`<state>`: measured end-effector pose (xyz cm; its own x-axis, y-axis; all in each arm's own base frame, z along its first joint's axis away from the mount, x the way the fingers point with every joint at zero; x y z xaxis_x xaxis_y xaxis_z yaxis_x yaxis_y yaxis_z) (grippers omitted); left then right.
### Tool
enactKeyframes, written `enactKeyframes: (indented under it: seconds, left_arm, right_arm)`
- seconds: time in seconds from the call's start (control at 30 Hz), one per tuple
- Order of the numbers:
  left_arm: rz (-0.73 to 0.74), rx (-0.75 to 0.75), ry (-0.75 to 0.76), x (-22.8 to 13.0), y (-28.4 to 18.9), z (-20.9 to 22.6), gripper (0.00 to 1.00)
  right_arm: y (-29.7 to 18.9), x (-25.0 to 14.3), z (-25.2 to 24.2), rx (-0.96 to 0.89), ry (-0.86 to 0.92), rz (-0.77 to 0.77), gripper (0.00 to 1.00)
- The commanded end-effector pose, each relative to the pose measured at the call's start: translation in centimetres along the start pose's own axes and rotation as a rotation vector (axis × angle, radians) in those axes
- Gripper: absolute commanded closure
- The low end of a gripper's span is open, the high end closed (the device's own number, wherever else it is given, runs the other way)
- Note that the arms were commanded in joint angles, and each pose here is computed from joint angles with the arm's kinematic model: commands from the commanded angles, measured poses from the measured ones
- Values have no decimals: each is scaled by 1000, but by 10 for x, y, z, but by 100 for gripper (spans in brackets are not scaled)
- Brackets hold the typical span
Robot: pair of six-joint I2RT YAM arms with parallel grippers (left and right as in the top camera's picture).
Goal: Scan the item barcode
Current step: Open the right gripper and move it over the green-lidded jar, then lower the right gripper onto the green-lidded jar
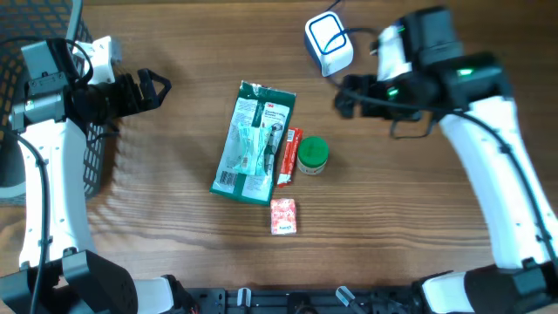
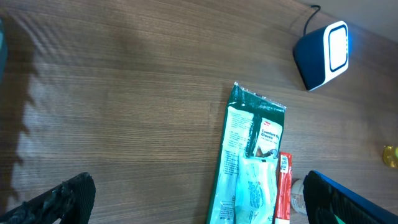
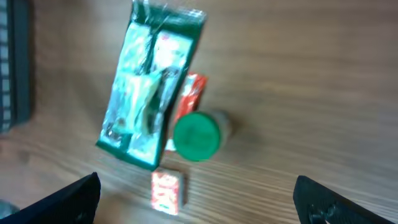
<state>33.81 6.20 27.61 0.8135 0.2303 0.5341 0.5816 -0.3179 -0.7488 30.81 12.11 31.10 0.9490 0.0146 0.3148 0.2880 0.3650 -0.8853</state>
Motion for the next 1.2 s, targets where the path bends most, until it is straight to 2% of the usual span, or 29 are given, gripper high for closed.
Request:
enactKeyframes:
  seconds: [0.0, 0.27, 0.8, 1.17]
  left_arm:
    - [-2, -12, 17, 1, 1, -1, 0]
    - [-2, -12, 17, 1, 1, -1, 0]
    - [-2, -12, 17, 1, 1, -1, 0]
    - [-2, -12, 17, 1, 1, -1, 0]
  right_arm:
    - [35, -15, 20, 5, 24, 79, 0]
    - [87, -52, 31, -269, 123, 19, 0]
    - [114, -58, 33, -179, 317, -5, 0]
    - [150, -76, 18, -154, 335, -34, 0]
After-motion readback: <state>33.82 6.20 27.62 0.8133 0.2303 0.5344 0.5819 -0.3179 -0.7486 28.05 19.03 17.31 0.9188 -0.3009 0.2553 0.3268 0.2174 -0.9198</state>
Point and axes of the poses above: each gripper's point midway between its finger pads, its own y axis out along the fingers, its own z axis along the line the jaws close on, x = y × z, the point moved 9 cm from there along -y, back along the fingers
